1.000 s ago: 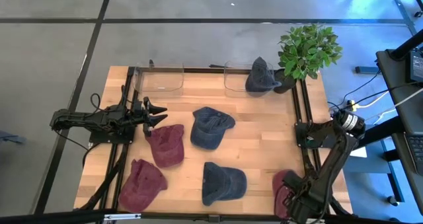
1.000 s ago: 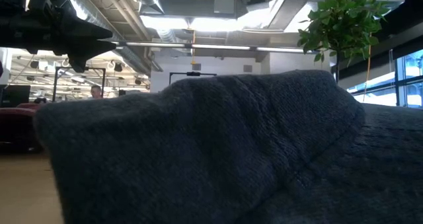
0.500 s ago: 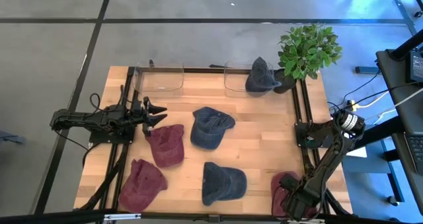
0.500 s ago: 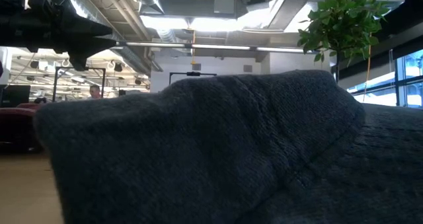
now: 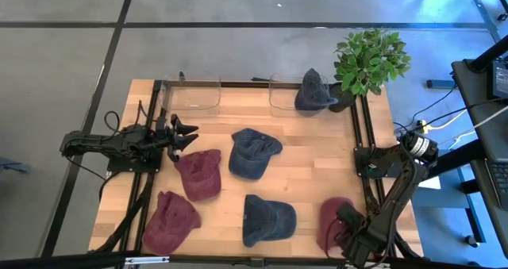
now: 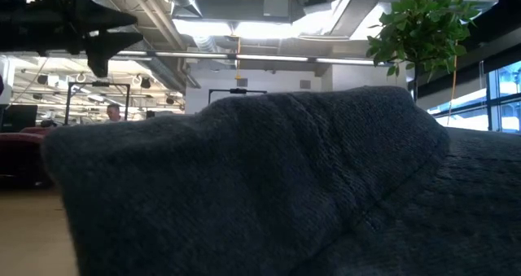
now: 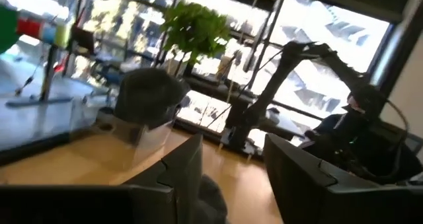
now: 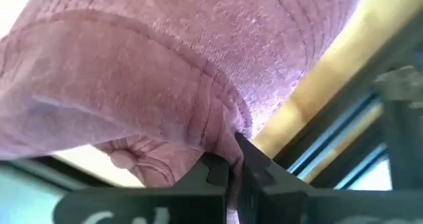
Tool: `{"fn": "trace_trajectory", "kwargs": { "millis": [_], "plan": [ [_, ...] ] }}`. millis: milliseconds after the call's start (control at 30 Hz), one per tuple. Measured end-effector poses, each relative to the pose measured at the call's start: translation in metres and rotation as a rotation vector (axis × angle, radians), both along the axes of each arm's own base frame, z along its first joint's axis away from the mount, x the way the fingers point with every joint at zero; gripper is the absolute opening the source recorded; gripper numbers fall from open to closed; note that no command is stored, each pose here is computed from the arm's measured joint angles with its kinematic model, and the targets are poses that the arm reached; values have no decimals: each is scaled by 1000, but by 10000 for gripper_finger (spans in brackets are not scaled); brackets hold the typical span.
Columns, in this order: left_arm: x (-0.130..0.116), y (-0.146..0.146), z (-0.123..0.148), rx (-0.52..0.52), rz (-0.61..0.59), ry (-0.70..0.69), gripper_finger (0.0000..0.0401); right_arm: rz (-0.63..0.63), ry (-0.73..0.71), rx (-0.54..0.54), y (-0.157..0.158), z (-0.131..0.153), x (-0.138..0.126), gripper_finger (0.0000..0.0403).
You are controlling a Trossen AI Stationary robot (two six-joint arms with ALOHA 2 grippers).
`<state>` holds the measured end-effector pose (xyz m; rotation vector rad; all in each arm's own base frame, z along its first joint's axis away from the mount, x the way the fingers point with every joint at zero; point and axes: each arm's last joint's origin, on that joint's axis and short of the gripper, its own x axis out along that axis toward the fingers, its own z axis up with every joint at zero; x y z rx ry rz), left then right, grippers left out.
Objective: Pick & Place hat
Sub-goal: Put the bottom right maroon cap into the left transparent bin
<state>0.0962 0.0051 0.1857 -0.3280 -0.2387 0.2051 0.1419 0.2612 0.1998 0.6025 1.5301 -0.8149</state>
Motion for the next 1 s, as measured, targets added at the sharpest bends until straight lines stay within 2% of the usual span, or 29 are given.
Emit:
{"fn": "trace_trajectory", "kwargs": {
  "millis": [200,267,367,533,700,867,1000],
  "plan": [
    [4,-3,14,46,-32,36,157,-119,-153,-163,-6,27,4,4],
    [9,-4,22,69,-44,69,157,-169,-204,-192,-11,39,6,4],
    [21,-9,38,122,-66,119,157,-181,-320,-223,-22,56,12,4],
    [57,-21,64,182,-145,183,157,-149,-631,-389,-54,79,32,4],
    [102,-37,73,128,-213,297,157,-150,-881,-623,-91,99,56,4],
    [146,-51,78,29,-240,269,157,-190,-987,-784,-116,105,78,4],
    [173,-58,83,54,-228,175,157,-228,-1064,-841,-125,107,92,4]
  ]
}}
